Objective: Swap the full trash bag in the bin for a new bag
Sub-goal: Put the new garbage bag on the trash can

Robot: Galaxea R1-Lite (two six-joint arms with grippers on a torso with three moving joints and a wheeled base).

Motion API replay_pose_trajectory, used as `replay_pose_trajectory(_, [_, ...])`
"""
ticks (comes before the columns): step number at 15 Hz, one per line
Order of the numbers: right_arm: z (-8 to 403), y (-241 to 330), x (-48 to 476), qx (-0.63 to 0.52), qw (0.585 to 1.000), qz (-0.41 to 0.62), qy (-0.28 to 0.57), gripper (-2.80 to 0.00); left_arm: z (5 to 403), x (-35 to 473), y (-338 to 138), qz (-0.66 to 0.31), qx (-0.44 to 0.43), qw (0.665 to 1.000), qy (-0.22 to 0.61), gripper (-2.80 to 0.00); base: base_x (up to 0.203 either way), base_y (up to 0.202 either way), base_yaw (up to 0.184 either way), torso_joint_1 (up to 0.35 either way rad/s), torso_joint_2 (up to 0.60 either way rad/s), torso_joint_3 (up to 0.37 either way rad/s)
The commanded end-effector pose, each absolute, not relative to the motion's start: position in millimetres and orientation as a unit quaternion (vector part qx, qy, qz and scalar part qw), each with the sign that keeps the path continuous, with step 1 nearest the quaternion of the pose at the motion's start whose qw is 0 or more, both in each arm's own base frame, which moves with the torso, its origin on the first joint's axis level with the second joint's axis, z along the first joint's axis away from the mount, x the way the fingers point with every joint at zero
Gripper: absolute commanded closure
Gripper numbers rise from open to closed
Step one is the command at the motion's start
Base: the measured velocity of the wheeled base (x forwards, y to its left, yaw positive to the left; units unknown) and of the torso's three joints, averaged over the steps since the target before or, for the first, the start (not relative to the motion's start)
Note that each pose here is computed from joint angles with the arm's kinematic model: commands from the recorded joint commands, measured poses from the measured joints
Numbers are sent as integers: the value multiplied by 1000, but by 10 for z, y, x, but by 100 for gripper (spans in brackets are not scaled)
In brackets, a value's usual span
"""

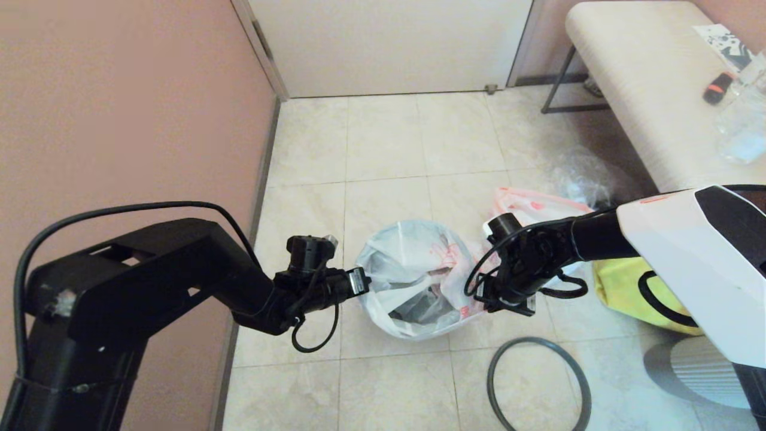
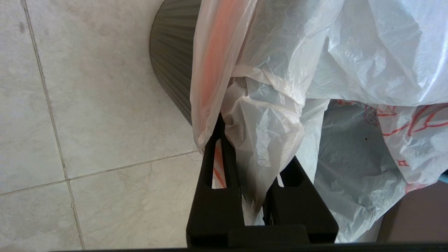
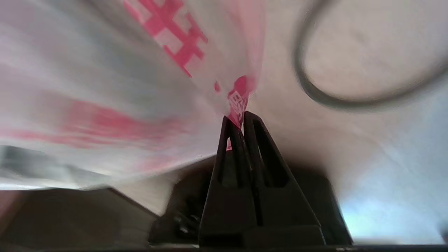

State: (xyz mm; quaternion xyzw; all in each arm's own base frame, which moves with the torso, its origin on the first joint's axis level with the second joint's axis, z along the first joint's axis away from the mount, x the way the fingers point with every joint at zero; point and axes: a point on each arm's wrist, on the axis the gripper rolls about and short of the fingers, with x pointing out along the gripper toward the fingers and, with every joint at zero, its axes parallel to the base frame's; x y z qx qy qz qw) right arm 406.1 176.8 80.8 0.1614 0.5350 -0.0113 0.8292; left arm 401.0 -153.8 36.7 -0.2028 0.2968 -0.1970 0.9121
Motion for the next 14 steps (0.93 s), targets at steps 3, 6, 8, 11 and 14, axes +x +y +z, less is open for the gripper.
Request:
replay_pose_trajectory(3, [699, 1638, 3823, 109, 816, -97, 559, 0, 370, 4022, -1530, -196, -205, 913, 294, 0, 0, 0, 0, 0, 0, 0])
replay_pose_trajectory(6, [1021, 1727, 3632, 115, 832, -76, 538, 0, 352, 4022, -1525, -192, -205, 913, 296, 0, 0, 0, 0, 0, 0, 0])
replay_pose_trajectory(8, [1222, 1852, 3517, 117, 844, -52, 520, 0, 319, 4035, -1535, -188, -203, 914, 297, 0, 0, 0, 0, 0, 0, 0])
replay_pose_trajectory(11, [1350, 1901, 3488, 130, 851, -44, 506, 0, 312, 4039, -1541, -185, -202, 915, 297, -280, 0, 0, 0, 0, 0, 0])
replay_pose_trajectory(14, [1477, 1865, 3401, 138, 847, -51, 511, 0, 319, 4004, -1549, -181, -197, 911, 315, -280, 0, 0, 0, 0, 0, 0])
